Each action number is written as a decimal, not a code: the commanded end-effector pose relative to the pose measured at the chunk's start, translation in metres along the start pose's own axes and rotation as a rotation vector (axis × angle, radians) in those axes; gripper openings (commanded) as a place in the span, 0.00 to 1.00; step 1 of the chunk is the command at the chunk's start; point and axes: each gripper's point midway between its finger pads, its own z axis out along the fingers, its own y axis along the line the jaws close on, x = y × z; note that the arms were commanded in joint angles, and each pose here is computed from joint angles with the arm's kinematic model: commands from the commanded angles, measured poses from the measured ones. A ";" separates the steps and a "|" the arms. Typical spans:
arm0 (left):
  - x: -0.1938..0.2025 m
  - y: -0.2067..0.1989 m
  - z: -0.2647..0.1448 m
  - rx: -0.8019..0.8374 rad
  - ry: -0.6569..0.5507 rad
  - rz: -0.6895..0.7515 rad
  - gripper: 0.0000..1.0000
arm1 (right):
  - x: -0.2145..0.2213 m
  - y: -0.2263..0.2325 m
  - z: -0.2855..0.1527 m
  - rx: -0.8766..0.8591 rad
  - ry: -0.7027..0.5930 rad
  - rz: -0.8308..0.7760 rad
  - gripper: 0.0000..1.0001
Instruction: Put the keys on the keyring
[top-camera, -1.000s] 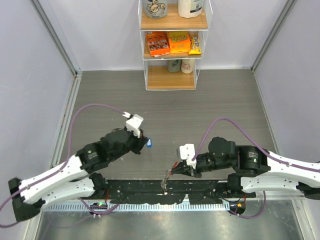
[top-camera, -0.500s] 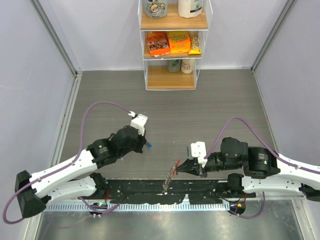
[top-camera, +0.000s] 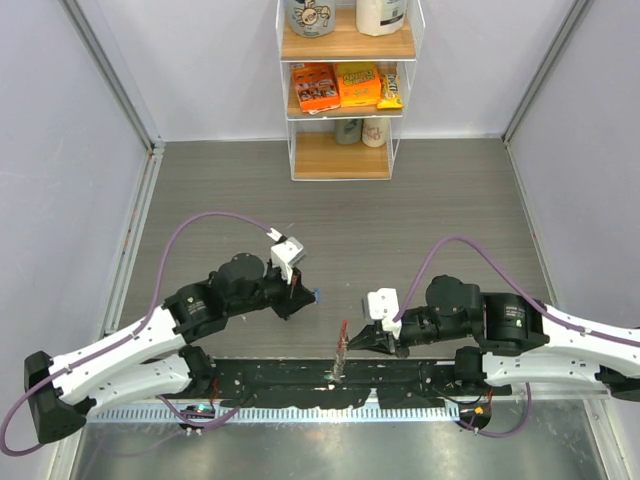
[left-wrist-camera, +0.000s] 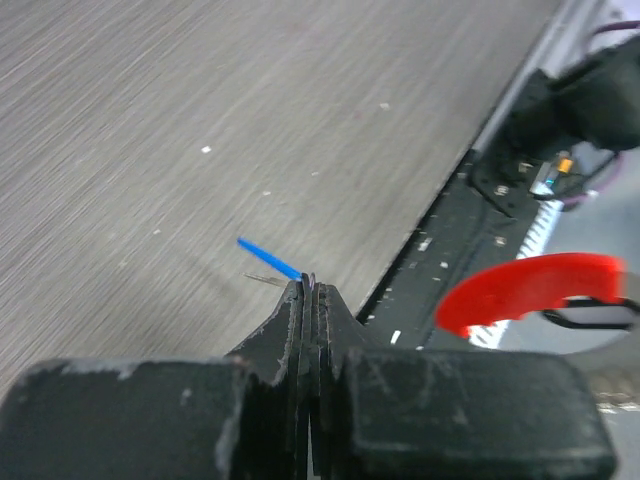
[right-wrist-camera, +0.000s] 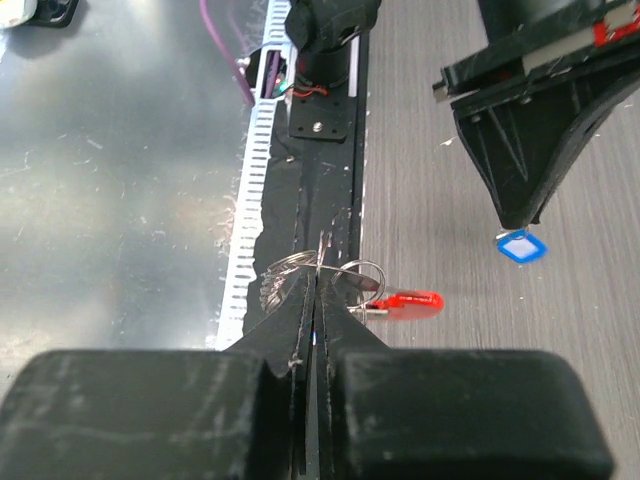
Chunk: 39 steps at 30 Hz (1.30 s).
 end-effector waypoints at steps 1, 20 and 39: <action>-0.024 -0.052 -0.017 0.276 -0.100 0.113 0.00 | -0.021 0.011 -0.003 -0.071 -0.034 -0.045 0.06; -0.035 -0.142 -0.100 0.824 -0.376 0.415 0.00 | -0.037 0.051 0.004 -0.351 -0.076 -0.123 0.06; -0.028 -0.166 -0.120 0.970 -0.386 0.513 0.00 | -0.050 0.073 0.009 -0.548 -0.069 -0.219 0.06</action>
